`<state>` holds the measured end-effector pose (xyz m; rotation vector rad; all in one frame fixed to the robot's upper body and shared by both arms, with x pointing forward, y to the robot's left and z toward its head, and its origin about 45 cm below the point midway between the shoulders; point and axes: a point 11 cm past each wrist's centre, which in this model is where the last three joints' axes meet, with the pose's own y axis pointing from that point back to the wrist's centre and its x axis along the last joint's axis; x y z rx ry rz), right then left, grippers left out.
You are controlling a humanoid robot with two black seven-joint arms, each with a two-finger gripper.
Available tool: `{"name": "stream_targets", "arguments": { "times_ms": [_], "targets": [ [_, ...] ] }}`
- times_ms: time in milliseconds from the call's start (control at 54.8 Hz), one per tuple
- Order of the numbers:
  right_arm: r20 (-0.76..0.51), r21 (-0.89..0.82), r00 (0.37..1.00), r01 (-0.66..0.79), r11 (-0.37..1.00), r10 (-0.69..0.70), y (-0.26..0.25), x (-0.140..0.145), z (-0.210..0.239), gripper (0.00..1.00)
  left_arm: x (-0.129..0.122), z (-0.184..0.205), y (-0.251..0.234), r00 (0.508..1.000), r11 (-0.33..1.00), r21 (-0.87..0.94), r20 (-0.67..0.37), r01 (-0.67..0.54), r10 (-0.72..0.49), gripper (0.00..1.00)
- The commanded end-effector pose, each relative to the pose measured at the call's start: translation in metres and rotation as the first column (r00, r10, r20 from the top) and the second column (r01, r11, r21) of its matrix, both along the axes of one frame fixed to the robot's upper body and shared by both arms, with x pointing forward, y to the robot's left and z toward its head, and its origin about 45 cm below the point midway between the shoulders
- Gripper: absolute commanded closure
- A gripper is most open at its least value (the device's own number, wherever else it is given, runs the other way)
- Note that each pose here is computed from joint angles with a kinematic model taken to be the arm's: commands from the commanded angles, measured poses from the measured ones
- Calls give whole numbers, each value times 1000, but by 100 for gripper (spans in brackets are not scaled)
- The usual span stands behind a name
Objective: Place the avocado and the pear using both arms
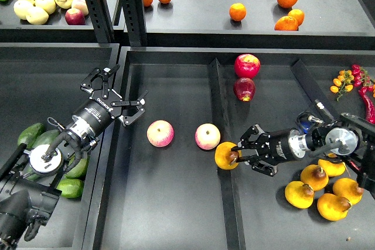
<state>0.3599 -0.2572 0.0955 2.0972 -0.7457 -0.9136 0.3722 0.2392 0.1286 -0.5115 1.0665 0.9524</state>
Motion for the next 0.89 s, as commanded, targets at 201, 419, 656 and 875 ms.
{"name": "stream_targets", "arguments": {
  "times_ms": [201, 419, 656, 875],
  "targets": [
    [-34, -58, 999, 32, 998, -34, -26, -10, -13, 80, 0, 1, -2, 1000, 1000, 1, 4, 6, -6, 1],
    [-79, -111, 994, 61, 992, -70, -46, -25, -33, 78, 0, 2, -2, 1000, 1000, 0, 7, 5, -5, 1],
    [-90, -134, 990, 98, 986, -110, -53, -25, -42, 73, 0, 2, -2, 1000, 1000, 1, 7, 7, -7, 1],
    [-92, -129, 988, 111, 985, -124, -56, -26, -42, 53, 0, 3, -2, 1000, 1000, 0, 9, 6, -6, 1]
  ]
}}
